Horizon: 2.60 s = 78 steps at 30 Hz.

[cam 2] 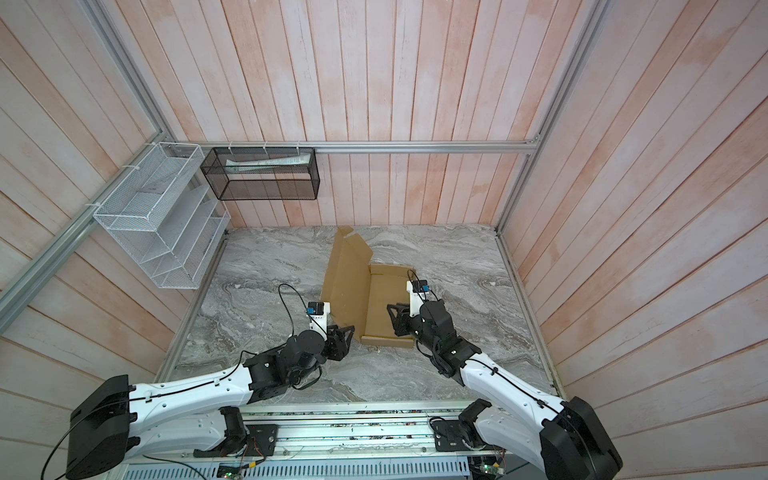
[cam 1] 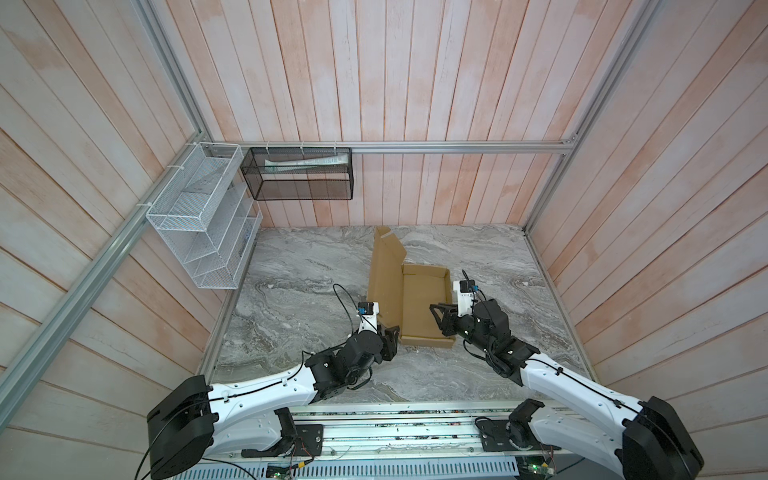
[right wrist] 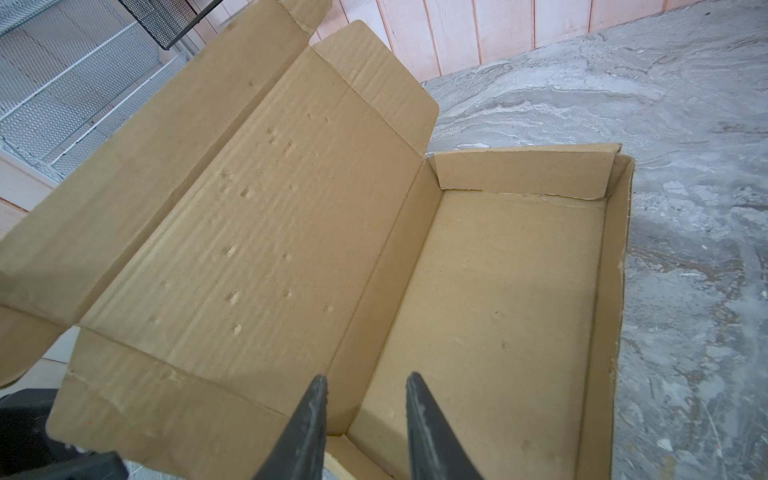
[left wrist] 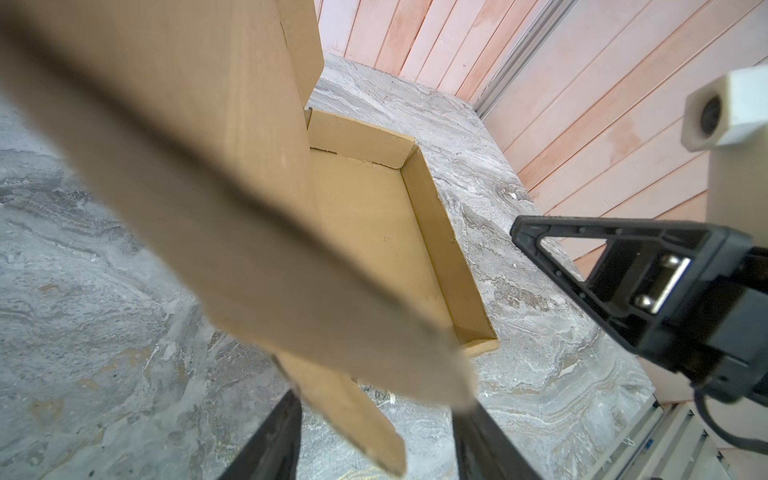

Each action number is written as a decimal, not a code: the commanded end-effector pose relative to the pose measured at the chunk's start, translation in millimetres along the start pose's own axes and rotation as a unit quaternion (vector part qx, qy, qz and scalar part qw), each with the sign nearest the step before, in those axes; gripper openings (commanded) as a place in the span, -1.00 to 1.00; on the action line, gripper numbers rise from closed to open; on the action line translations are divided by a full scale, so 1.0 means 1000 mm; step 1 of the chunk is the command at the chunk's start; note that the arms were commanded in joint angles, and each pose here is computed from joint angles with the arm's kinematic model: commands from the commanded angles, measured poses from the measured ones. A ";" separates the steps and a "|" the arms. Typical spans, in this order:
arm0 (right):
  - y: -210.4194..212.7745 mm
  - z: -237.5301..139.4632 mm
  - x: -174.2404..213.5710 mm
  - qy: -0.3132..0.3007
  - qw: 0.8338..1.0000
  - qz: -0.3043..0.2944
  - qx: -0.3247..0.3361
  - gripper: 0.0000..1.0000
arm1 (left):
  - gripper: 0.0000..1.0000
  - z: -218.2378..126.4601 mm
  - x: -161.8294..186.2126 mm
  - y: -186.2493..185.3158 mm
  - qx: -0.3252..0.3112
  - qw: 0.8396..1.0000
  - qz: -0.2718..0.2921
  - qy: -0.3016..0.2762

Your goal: Fold the paper box

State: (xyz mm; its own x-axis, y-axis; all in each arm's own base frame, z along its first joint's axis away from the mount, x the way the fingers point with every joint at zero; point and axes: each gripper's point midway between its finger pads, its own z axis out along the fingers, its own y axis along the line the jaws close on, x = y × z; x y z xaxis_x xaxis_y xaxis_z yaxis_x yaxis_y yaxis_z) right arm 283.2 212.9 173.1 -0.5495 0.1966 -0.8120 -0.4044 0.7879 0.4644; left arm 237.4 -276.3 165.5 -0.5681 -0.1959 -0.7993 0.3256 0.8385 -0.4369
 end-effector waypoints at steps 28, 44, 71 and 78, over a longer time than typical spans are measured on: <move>0.003 0.006 -0.003 0.001 1.000 -0.007 -0.007 -0.32 | -0.41 0.002 -0.034 0.012 -0.023 0.996 0.057 -0.059; 0.003 0.012 -0.010 0.009 1.000 -0.023 0.001 -0.32 | -0.78 0.008 -0.048 0.032 -0.042 0.992 0.097 -0.069; -0.040 0.057 -0.107 -0.038 0.993 -0.106 0.038 -0.07 | -1.00 0.002 -0.059 0.043 0.025 0.976 0.198 -0.085; -0.062 0.076 -0.132 -0.062 0.991 -0.114 0.015 0.06 | -1.00 -0.005 -0.063 0.035 0.064 0.971 0.216 -0.082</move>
State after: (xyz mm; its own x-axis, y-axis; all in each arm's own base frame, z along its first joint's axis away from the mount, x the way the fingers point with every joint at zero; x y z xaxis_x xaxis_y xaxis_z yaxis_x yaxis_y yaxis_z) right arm 427.1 174.3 204.4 -0.4230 0.0854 -0.9021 -0.4046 0.8730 0.2724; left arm 287.7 -225.1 195.6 -0.2713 0.0498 -0.9612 0.5377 0.8362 -0.1084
